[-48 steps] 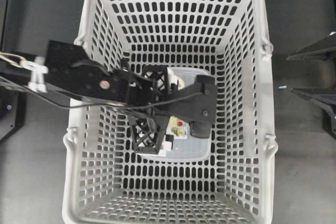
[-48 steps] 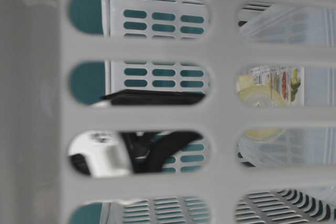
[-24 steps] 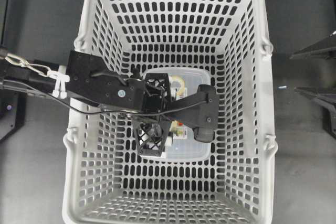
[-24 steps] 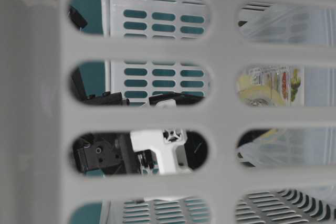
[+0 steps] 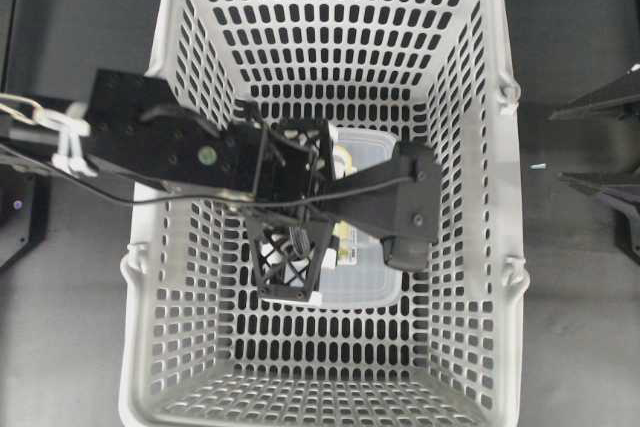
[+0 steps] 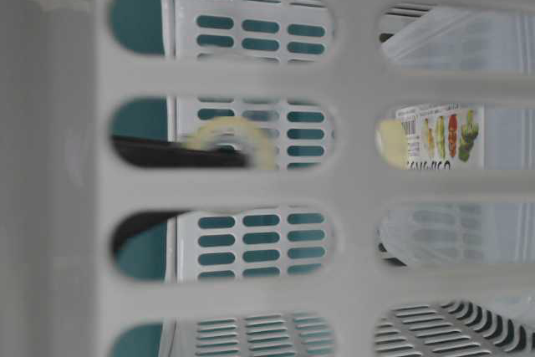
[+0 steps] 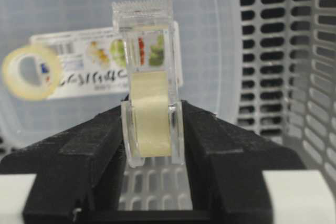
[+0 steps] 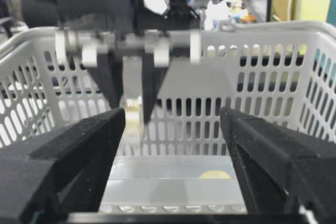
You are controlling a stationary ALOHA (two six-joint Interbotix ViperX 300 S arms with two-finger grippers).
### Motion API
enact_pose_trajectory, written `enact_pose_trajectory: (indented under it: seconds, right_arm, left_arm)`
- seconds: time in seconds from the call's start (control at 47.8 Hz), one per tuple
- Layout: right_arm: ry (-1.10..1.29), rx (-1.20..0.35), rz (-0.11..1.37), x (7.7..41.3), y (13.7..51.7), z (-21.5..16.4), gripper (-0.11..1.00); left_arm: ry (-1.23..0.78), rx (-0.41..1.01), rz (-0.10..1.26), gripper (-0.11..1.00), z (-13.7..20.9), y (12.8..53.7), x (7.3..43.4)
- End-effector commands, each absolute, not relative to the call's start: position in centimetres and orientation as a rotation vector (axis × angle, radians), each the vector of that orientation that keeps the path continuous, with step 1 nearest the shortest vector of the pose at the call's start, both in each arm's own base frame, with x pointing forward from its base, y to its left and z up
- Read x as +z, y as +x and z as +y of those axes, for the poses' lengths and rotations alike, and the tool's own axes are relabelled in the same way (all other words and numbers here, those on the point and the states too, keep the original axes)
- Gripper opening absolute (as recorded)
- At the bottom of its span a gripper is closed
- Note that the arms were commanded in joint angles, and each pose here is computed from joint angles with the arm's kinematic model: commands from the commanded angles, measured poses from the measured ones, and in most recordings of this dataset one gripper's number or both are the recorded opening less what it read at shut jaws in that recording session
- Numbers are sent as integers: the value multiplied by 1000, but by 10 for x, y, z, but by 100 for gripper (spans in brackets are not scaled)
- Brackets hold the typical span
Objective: Pick up the tape dispenser from the shopping basket with the left arm.
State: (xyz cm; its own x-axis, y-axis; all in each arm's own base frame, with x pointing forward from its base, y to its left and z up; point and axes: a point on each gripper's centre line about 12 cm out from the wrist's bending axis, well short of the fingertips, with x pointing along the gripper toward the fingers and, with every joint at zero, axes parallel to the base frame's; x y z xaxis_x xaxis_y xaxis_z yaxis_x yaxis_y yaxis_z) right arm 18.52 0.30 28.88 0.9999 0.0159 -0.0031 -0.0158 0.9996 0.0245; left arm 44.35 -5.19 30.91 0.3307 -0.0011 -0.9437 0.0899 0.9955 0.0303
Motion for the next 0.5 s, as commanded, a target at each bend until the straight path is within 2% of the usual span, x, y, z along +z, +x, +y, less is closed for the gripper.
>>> enact_pose_trajectory:
  seconds: [0.0, 0.482]
  right_arm:
    - [26, 17, -9, 293, 186, 3, 71]
    - [26, 17, -7, 293, 186, 3, 71]
  left_arm:
    - [75, -56, 1199, 29, -52, 439, 340]
    - [78, -56, 1199, 29, -52, 441, 341]
